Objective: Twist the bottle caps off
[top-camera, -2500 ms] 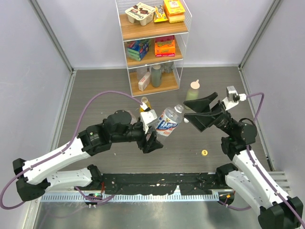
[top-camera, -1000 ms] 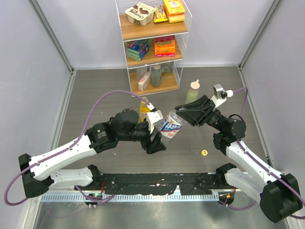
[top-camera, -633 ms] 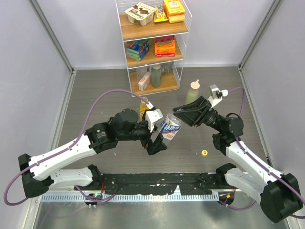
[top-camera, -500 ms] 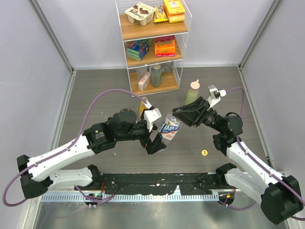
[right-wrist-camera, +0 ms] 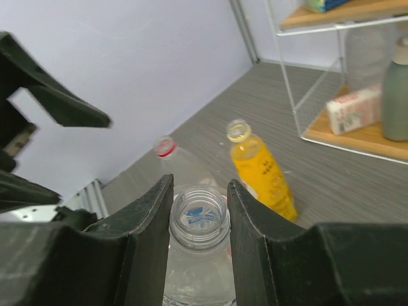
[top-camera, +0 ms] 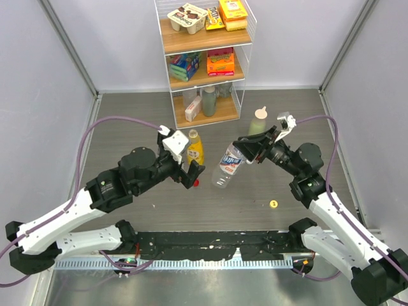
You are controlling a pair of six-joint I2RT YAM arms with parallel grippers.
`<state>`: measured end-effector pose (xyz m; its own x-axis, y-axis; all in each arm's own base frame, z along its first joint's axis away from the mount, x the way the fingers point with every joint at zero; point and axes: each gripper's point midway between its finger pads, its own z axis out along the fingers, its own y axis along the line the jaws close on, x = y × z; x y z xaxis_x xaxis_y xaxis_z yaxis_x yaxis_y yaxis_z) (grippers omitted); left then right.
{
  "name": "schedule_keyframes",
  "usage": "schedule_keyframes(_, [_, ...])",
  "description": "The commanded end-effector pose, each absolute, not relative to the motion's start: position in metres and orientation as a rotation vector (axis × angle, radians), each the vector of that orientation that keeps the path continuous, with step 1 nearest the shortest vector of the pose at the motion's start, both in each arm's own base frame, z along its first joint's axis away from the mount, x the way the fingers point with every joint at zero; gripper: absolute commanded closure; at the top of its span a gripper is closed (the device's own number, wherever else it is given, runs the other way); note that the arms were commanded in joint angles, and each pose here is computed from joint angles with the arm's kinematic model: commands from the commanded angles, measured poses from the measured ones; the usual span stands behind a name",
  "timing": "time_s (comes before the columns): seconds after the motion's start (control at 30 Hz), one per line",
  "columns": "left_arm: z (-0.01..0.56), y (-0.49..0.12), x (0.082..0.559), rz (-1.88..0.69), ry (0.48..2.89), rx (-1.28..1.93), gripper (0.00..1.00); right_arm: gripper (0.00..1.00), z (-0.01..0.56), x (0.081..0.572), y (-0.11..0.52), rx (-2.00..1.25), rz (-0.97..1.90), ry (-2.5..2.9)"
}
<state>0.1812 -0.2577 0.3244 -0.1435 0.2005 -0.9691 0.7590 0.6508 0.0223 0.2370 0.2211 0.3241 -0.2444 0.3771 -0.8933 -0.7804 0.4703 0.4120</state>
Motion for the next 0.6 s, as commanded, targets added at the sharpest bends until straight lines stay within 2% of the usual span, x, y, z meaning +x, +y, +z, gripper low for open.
schedule_keyframes(0.0, [0.344,-0.232,0.196,-0.474,1.634,0.669,0.0,0.98,0.317,0.261,0.217,-0.35,0.977,1.471])
schedule_keyframes(0.33, [0.334,-0.199,0.204,-0.323,1.655,0.612,0.0,0.98,0.286,0.278,0.24,-0.339,0.76,1.55])
schedule_keyframes(0.57, [0.321,-0.185,0.207,-0.244,1.684,0.595,0.0,0.98,0.257,0.291,0.234,-0.252,0.599,1.6])
